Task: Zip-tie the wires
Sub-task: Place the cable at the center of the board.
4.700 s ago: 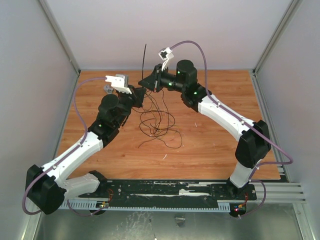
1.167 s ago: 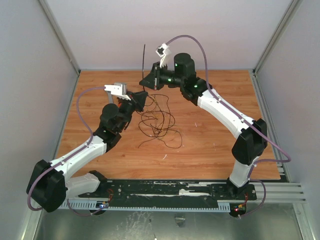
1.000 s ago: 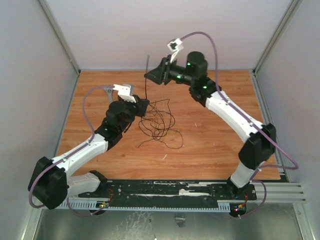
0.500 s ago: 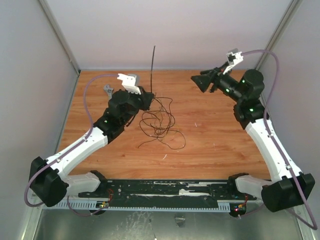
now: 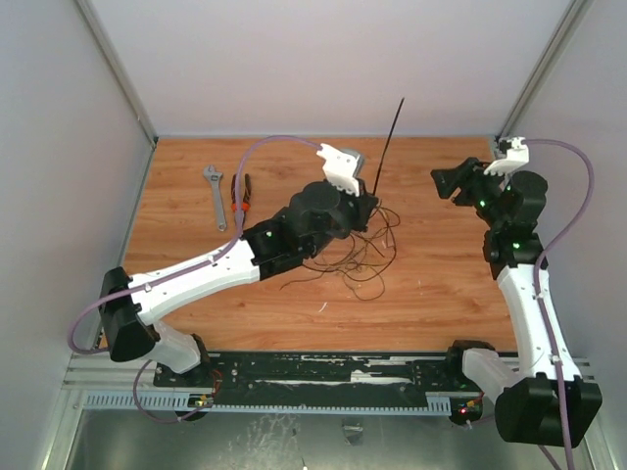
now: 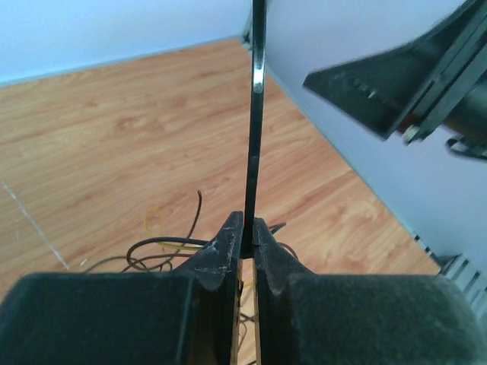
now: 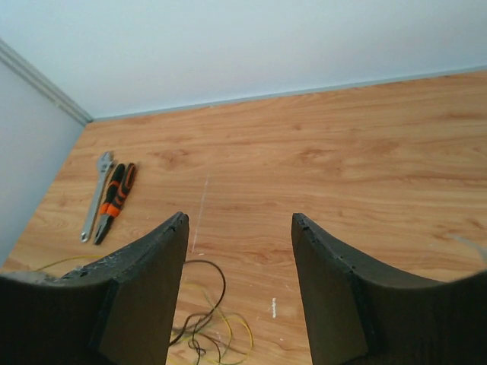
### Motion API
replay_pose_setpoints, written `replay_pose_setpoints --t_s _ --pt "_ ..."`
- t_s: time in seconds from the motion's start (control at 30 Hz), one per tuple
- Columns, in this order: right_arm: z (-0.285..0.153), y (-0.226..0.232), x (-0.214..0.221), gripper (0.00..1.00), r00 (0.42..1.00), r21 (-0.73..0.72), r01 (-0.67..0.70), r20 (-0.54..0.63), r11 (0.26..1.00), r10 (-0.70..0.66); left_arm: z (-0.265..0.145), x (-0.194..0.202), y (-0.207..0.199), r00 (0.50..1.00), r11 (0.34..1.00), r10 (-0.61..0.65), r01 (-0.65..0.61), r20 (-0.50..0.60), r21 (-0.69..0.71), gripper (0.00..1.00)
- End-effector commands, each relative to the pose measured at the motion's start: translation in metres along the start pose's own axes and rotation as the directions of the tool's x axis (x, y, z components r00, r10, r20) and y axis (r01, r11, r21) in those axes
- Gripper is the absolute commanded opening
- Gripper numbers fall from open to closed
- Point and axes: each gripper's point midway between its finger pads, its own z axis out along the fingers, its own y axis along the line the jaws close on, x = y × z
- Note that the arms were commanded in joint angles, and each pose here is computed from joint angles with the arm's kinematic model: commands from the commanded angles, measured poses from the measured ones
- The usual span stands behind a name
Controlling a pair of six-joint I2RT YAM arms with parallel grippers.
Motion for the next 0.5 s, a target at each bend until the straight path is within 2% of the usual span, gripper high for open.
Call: replay_pose_setpoints --t_s 0.0,0.1,0.47 --pt "-0.006 -0.020 0.000 0.58 0.999 0.086 -0.039 0.036 0.996 0.036 -0.005 -0.050 -0.007 0.995 0.996 -0.026 0.034 0.093 -0.083 0.09" --pt "-0.002 -0.022 0.007 0.58 0.998 0.080 -0.055 0.018 0.995 0.054 0.006 -0.046 0.018 0.998 0.985 -0.016 0.028 0.068 -0.173 0.12" --pt "0.013 -0.038 0.036 0.58 0.994 0.095 -0.082 -0.058 0.992 0.087 0.063 0.052 0.157 0.971 0.933 -0.181 0.120 -0.154 -0.340 0.13"
